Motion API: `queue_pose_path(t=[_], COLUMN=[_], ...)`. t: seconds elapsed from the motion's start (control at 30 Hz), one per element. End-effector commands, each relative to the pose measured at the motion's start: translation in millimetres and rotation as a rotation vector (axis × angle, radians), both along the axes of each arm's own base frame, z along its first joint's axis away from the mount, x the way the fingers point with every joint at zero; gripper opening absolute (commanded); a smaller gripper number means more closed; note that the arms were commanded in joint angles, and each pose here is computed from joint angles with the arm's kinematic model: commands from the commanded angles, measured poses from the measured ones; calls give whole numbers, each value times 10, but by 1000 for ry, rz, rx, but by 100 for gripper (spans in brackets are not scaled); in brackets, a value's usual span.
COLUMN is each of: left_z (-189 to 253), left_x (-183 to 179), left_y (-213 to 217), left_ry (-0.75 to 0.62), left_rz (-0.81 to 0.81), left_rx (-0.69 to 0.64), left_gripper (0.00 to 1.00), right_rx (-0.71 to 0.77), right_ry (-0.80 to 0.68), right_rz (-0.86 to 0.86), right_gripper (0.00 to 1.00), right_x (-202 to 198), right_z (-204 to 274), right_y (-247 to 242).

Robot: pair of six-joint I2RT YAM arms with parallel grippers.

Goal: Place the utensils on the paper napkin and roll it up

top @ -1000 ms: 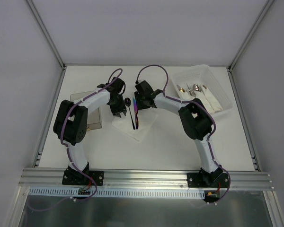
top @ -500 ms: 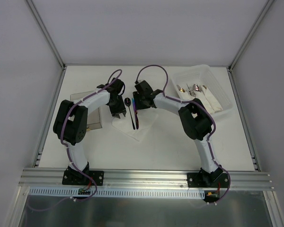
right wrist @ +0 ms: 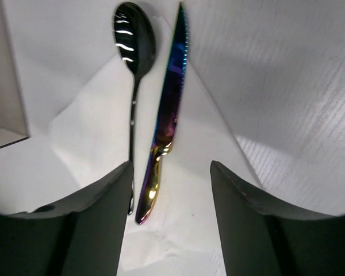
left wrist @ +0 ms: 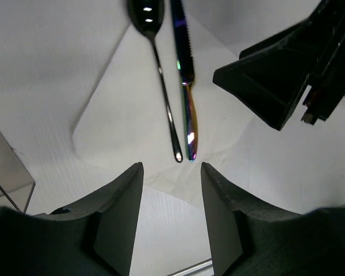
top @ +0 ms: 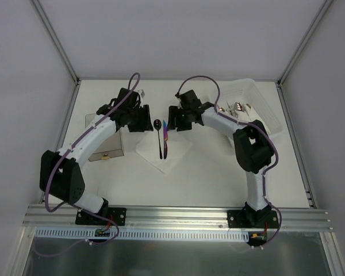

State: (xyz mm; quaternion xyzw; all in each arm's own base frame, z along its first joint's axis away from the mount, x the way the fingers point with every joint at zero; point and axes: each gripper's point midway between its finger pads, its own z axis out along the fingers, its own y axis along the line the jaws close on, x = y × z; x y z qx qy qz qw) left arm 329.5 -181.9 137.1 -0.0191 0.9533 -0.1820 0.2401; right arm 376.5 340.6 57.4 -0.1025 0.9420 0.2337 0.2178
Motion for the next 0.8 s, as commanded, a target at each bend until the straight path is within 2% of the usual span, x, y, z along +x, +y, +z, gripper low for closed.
queue_pose_path(t=[0.0,0.07,0.13,0.17,0.27,0.3,0.33,0.37,0.43,0.47,0.53,0.67,0.77], left_z=[262,326,395,410,482,498,491,498,511,511,509,477,461], left_x=[-131,-207,-251,-259,-228,-230,-213,-171,-138,-127,-96,-42,-11], left_y=[-44,15,41,52,78,60,63,130,119,112,85,79,126], left_ry=[-114,-142,-158,-157,-120,-95,-63,-52,-42,-39,-26,0,19], left_rz=[-169,-161,-144,-134,-69,-55,-18,16,27,30,31,51,86], left_rx=[-30,-22,-36,-44,-132,-177,-212,-232,-252,-255,-271,-296,-327], left_gripper=[45,46,46,46,46,45,45,45,46,47,49,52,53], right_rx=[232,277,269,277,201,171,145,101,42,-8,-49,-167,-195], right_ry=[-43,-85,-108,-183,-217,-296,-316,-298,-394,-390,-502,-587,-646], right_rz=[83,164,227,322,428,488,512,538,599,628,715,816,879], right_gripper=[61,63,62,61,56,55,54,52,52,52,52,53,53], right_x=[-60,-111,-207,-275,-557,-636,-704,-858,-959,-1105,-1232,-1370,-1435], right_z=[886,1107,1095,1214,962,1033,982,767,774,583,596,428,385], right_y=[73,1,-108,-172,-413,-496,-560,-655,-737,-784,-673,-540,-375])
